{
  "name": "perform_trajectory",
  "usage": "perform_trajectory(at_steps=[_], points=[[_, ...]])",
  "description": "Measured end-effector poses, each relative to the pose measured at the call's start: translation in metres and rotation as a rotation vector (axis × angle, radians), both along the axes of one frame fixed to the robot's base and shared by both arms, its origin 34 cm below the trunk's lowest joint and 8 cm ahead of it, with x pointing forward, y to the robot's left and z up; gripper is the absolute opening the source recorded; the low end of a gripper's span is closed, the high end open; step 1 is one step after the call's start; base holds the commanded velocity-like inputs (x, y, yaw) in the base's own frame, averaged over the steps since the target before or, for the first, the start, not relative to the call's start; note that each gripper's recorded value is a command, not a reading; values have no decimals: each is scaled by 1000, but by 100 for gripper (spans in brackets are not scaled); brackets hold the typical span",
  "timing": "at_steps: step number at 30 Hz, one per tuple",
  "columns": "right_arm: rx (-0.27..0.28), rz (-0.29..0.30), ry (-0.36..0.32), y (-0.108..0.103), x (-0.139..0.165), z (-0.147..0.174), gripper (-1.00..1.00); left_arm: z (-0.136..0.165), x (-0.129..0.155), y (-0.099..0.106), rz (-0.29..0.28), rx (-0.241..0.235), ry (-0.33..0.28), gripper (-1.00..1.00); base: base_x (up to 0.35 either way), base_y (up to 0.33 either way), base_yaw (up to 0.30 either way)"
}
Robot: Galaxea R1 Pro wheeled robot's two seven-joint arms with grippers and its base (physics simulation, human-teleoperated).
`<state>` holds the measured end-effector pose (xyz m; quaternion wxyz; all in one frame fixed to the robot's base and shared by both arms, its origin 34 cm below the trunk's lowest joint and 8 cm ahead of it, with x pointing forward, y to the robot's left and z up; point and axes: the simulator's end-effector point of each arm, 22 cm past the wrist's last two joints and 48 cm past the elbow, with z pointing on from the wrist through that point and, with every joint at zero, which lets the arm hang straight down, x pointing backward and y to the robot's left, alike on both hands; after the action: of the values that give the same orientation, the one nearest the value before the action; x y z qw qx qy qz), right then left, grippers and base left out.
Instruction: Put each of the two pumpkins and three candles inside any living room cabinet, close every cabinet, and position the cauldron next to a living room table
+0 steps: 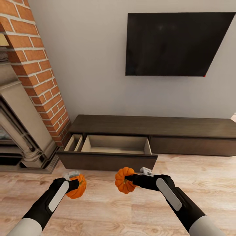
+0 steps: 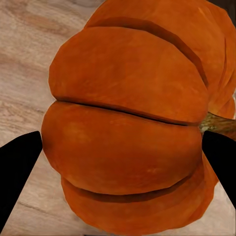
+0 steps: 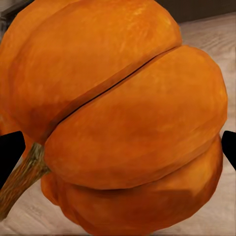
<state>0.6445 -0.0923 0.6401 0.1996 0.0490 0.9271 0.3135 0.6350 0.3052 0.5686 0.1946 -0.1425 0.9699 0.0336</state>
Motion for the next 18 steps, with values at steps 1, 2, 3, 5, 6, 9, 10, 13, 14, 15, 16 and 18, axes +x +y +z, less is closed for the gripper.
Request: perform_trajectory(at_steps=[1, 2, 3, 5, 6, 9, 10, 13, 14, 15, 16, 18], points=[[5, 2, 3, 1, 0, 2, -100, 7, 4, -3, -7, -6, -7, -100, 0, 0, 0], [9, 3, 5, 2, -1, 4, -100, 13, 7, -6, -18, -11, -9, -100, 0, 0, 0], [13, 6, 9, 3, -2, 6, -100, 19, 8, -9, -30, -15, -4, -100, 0, 0, 0], [14, 17, 22, 5, -5, 9, -100, 25, 6, -12, -49, -21, 16, -100, 0, 0, 0], [13, 22, 28, 5, -6, 10, -100, 28, 5, -12, -54, -22, 23, -100, 0, 0, 0], [14, 31, 36, 5, -8, 16, -100, 34, 4, -13, -60, -26, 32, -100, 0, 0, 0], [14, 33, 36, 6, -8, 18, -100, 37, 4, -13, -61, -27, 32, -100, 0, 0, 0], [15, 34, 39, 6, -9, 23, -100, 43, 5, -15, -61, -36, 35, -100, 0, 0, 0], [17, 34, 40, 6, -9, 25, -100, 45, 5, -15, -63, -37, 39, -100, 0, 0, 0], [18, 34, 40, 5, -8, 27, -100, 48, 5, -16, -69, -40, 44, -100, 0, 0, 0], [22, 34, 40, 6, -8, 29, -100, 52, 5, -18, -75, -44, 48, -100, 0, 0, 0], [36, 33, 41, 7, -8, 35, -100, 61, 6, -19, -86, -49, 54, -100, 0, 0, 0]])
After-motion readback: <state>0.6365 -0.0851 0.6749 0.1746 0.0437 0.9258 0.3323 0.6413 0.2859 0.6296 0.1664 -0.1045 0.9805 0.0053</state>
